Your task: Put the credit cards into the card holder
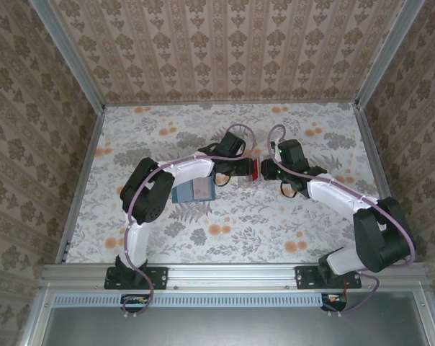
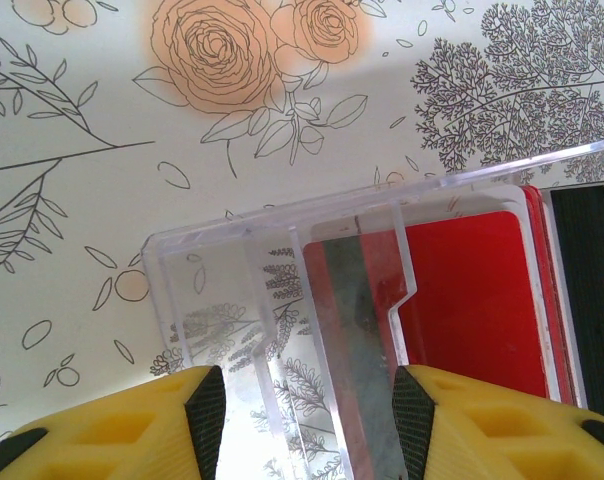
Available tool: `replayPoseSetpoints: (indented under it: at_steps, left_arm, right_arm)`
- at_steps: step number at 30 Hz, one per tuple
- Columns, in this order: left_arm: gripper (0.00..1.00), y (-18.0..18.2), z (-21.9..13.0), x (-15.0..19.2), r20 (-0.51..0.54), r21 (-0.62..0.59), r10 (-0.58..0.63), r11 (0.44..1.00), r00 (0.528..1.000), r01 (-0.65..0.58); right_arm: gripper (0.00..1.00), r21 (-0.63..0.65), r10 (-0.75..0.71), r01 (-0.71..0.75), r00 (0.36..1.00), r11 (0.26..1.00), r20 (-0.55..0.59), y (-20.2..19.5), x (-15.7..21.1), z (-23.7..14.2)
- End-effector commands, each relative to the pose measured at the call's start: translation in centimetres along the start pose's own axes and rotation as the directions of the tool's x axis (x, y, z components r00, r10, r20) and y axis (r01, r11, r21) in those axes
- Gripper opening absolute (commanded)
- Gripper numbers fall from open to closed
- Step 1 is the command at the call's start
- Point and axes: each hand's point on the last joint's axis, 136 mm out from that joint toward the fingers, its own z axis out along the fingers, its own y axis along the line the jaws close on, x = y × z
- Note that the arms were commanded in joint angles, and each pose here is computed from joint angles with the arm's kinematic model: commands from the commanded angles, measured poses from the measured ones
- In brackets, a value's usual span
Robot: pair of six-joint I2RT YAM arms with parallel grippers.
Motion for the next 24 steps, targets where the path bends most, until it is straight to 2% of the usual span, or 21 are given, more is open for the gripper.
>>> replayPoseSetpoints:
  at_steps: [1, 7, 16, 24]
  left_arm:
    - [0.52, -0.8, -0.2, 0.9, -0.028, 0.012, 0.001, 1.0, 1.0, -0.001]
    - [0.52, -0.7, -0.2, 0.9, -0.027, 0.007, -0.001, 1.0, 1.0, 0.001]
    - [0.52, -0.9, -1.5, 0.2, 0.031, 0.011, 0.008, 1.0, 0.999, -0.008]
    - [0.52, -1.3, -3.3, -0.7, 0.121, 0.038, 0.02, 0.999, 0.992, -0.025]
  right_arm:
    - [0.15, -0.029, 0.004, -0.003, 0.999, 1.0, 0.04, 0.5, -0.7, -0.6]
    - [0.12, -0.018, 0.007, -0.005, 0.994, 1.0, 0.106, 0.3, -1.6, -2.1]
    - [0.12, -0.017, 0.011, -0.008, 0.974, 1.0, 0.226, 0.0, -2.5, -4.5]
    - [0.11, -0.051, 0.016, -0.001, 0.955, 0.999, 0.297, 0.4, -3.0, -6.0]
